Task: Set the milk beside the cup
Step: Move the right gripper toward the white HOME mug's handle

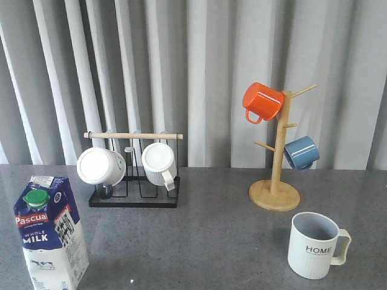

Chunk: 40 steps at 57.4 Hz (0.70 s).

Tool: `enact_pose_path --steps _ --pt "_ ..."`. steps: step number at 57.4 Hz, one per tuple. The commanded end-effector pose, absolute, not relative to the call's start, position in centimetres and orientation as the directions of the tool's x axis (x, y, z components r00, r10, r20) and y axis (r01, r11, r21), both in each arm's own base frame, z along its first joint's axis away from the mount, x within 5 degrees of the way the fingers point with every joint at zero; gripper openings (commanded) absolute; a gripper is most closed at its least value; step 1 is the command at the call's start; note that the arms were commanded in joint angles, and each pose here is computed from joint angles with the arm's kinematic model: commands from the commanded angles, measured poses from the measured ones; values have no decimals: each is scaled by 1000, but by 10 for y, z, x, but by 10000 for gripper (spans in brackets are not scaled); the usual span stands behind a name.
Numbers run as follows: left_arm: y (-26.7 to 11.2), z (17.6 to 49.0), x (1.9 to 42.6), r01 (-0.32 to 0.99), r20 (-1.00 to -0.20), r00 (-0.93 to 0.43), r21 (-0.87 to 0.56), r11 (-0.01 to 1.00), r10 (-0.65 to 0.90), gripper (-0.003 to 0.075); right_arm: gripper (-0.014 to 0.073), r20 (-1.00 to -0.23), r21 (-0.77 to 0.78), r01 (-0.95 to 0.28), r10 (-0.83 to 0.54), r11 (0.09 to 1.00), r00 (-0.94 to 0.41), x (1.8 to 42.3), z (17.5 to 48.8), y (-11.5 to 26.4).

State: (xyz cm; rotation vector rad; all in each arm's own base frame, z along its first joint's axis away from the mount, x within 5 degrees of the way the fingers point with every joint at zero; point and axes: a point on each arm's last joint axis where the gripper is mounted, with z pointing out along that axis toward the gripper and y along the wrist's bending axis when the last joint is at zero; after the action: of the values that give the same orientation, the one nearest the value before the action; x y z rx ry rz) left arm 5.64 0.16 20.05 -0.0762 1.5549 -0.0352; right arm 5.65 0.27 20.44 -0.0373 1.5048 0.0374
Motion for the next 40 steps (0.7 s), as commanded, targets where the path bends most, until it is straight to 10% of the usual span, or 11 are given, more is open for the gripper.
enact_pose_path --steps 1,40 --pt "1 212 54 -15 -990 111 -87 996 -84 -6 -9 -989 -9 -45 -3 999 146 55 209 3" --pt "1 213 54 -14 -989 118 -87 996 -84 -6 -9 -989 -9 -45 -3 999 146 55 209 3"
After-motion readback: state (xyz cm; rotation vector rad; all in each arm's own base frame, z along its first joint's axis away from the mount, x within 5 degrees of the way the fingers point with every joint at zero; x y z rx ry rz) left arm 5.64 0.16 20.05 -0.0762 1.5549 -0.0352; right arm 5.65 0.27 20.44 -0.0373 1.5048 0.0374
